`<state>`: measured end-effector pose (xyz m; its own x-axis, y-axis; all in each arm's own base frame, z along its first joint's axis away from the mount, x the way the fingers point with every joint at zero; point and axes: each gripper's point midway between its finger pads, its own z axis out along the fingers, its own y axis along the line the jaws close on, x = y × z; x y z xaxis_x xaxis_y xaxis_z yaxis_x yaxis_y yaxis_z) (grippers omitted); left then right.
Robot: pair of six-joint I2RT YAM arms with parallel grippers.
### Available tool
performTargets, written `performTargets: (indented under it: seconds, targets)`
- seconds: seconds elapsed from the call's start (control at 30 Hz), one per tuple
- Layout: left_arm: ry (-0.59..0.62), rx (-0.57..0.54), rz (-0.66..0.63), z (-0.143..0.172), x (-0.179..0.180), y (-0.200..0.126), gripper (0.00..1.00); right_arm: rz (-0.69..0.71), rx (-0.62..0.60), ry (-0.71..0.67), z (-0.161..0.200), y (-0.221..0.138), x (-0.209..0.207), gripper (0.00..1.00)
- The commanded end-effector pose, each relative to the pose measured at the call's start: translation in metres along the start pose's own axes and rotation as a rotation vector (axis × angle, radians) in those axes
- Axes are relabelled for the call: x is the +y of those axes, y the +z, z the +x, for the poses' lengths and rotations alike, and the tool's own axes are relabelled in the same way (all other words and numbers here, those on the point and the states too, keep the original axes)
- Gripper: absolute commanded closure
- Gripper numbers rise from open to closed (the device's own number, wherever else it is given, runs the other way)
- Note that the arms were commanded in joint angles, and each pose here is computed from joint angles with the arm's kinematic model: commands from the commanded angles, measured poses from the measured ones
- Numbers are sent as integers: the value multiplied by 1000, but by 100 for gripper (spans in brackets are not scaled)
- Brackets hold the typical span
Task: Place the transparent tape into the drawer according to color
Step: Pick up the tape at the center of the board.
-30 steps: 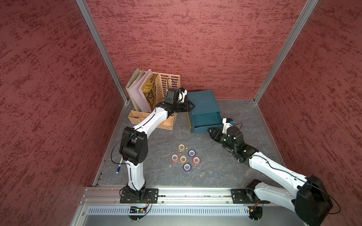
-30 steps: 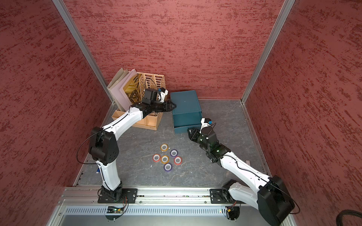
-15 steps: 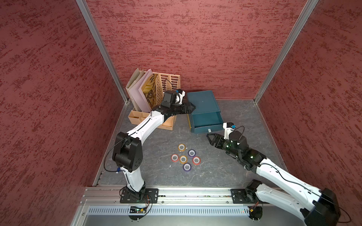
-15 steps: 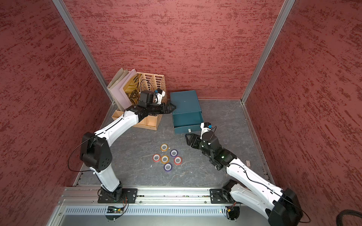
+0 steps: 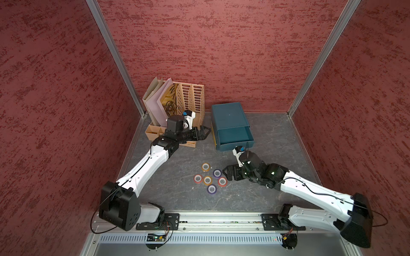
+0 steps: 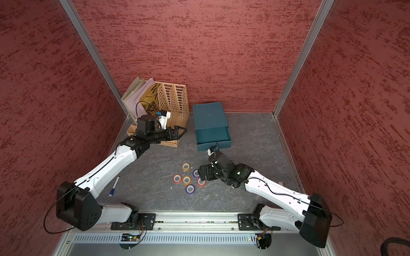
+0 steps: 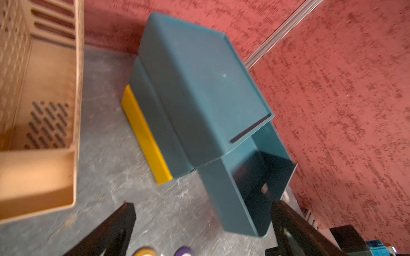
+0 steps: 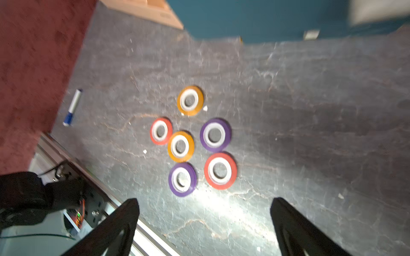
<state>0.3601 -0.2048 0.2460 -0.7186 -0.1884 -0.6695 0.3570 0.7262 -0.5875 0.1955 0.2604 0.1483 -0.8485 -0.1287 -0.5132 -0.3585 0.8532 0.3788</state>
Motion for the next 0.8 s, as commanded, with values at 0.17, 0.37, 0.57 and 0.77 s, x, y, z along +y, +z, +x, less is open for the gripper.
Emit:
performTargets:
  seconds: [0.17,0.37,0.57,0.77]
  targets:
    - [-86,14,-83,46,35,-32,0,168,124,-65,32,36,-11,5]
    - [-115,23,-109,62,47,-42,0,271,116,-66,39,55,-24,13]
    - [-123,25,-121,64,52,-42,0,329,120,-58,42,75,-29,23]
    - [-124,21,-128,62,55,-43,0,368,121,-73,42,84,-34,24]
